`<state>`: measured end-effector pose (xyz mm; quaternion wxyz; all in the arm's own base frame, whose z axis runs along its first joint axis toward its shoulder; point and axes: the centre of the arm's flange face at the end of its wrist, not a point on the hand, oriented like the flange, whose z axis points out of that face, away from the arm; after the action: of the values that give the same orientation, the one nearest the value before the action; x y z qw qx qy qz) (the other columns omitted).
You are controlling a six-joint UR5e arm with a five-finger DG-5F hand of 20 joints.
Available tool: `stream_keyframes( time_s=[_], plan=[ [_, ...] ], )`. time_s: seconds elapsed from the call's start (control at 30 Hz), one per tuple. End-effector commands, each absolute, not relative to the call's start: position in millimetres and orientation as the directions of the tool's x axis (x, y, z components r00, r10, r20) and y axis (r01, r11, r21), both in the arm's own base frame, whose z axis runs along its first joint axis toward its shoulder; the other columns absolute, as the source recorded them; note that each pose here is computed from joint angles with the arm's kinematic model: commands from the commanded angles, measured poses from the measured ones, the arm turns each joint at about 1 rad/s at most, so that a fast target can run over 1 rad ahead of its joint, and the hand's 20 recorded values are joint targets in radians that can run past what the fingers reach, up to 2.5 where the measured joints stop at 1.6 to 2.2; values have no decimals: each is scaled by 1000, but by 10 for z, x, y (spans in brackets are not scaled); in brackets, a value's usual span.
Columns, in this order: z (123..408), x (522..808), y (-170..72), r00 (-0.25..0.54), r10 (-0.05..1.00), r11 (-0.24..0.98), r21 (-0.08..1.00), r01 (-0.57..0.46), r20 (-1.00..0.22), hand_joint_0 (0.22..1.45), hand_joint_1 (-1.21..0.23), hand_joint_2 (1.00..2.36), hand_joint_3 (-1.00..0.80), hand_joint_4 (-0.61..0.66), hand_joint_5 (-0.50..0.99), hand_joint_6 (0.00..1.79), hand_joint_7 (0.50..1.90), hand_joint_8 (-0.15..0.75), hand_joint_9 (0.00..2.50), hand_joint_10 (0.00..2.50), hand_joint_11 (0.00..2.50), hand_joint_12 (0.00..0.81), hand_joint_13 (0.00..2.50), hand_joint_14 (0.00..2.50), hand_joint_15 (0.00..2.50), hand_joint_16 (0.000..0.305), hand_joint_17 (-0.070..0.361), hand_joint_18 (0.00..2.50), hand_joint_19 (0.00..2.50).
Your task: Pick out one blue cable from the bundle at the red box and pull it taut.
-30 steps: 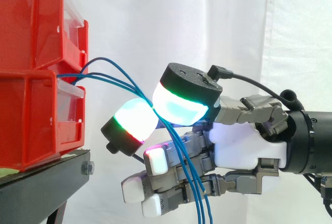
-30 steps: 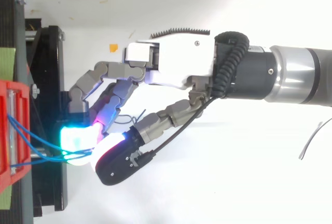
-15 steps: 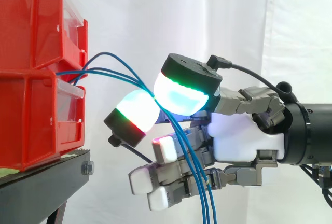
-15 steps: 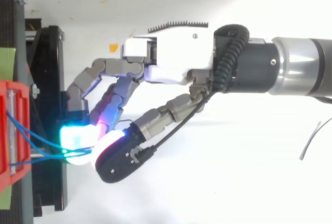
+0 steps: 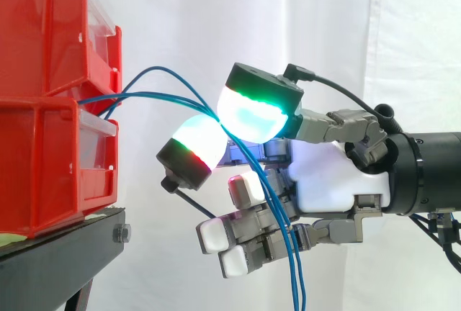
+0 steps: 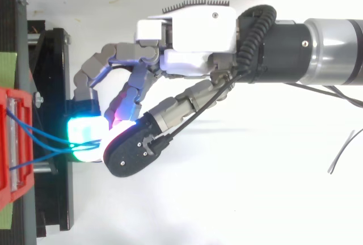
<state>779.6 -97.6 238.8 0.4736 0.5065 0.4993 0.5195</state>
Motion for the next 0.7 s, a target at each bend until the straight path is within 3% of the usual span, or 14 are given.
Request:
stream_keyframes(
  time_s=[0.0,0.67],
  plan=[
    [2418,7803,-1027,-35,998,-53,999,10,54,577,-591,1002,-180,20,-88,917,1029,306,1236,18,515,379,872,16,415,58,131,662,589],
    [2458,7810,-1054,-39,998,-52,999,10,52,568,-503,1003,-199,28,-78,904,1101,304,1289,18,507,379,919,15,424,59,132,692,593]
  ],
)
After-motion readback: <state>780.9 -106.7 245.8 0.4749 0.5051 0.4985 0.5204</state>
